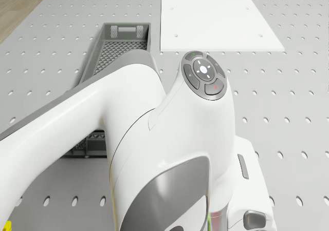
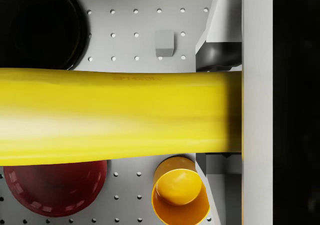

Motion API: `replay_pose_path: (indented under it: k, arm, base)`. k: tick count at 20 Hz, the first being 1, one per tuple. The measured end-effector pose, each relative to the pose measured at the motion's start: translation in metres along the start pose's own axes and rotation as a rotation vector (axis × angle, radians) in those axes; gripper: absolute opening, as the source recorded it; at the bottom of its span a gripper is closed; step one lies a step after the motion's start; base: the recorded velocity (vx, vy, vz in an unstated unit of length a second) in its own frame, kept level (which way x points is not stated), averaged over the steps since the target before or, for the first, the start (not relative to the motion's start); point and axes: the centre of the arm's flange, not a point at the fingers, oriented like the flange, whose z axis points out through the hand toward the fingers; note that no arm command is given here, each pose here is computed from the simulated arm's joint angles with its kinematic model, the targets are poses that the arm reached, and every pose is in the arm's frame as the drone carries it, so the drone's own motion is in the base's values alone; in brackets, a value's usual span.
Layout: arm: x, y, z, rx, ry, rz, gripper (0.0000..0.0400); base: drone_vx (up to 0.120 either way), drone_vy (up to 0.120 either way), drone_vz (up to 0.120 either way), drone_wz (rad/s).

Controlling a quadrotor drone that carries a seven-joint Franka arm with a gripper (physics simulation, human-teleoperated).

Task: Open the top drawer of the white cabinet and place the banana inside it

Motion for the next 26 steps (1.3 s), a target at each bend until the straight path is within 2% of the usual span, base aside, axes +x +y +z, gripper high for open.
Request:
replay_pose_path:
  k: [26]
  arm:
    - [0.0000, 0.0000, 0.0000, 0.000, 0.000, 0.000, 0.0200]
  base:
    - [-0.120, 0.000, 0.120, 0.000]
